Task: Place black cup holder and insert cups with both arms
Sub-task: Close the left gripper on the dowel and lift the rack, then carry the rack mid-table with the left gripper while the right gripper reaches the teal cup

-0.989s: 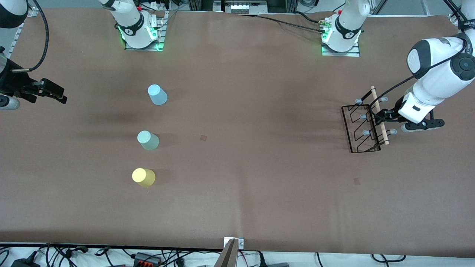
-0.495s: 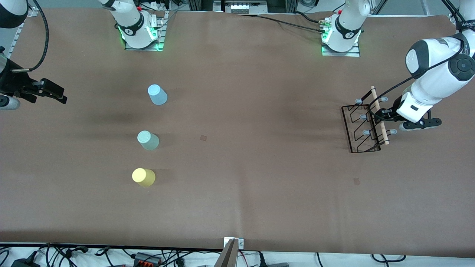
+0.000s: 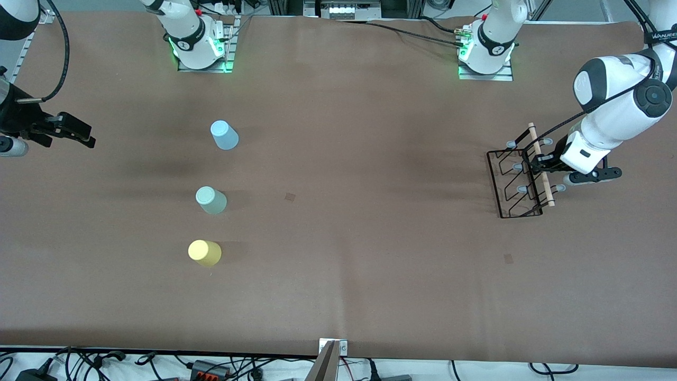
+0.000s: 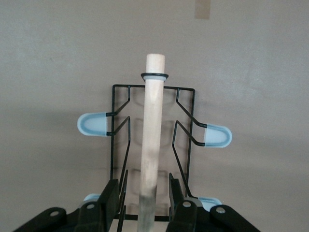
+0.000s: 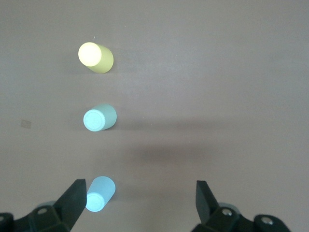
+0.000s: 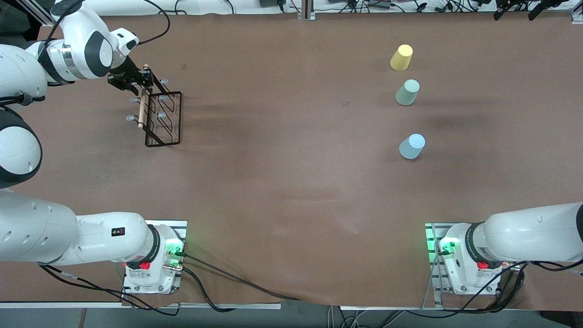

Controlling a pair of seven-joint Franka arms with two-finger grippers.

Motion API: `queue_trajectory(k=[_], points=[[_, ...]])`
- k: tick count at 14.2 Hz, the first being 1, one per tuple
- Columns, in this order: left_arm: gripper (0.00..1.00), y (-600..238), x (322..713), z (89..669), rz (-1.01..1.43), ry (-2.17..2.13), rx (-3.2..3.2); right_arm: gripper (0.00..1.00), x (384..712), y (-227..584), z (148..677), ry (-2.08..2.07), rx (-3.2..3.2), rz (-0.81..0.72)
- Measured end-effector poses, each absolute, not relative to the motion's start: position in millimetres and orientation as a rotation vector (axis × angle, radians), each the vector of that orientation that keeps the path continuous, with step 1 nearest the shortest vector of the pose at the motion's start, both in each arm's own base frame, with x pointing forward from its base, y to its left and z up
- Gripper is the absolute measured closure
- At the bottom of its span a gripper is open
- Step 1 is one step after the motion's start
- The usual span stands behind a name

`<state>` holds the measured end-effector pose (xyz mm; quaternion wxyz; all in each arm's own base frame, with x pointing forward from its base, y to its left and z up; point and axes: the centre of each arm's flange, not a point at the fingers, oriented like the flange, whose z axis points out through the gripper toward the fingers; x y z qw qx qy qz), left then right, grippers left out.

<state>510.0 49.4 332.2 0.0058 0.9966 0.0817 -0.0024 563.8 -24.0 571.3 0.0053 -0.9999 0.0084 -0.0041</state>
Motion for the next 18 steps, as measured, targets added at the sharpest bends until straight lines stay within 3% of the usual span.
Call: queue_trajectory(k=[3,4,8,12,18], points=[[0.81,48.0,510.1,334.1,-0.001,0.251,3.119,0.00,563.8,-24.0,571.2,0.026,-3.131,-0.013],[0.85,46.1,510.2,336.2,0.005,0.245,3.119,0.00,564.0,-23.9,570.5,0.026,-3.131,-0.010],[0.85,18.4,513.7,343.2,0.026,0.193,3.120,0.00,574.7,-12.6,543.6,-0.005,-3.130,0.056],[0.85,-34.7,533.9,384.2,0.057,0.214,3.110,0.00,599.6,30.9,474.3,-0.117,-3.122,0.196],[0.85,-240.4,568.8,462.9,0.042,0.283,2.981,0.00,626.0,102.1,369.9,-0.186,-3.127,0.298]])
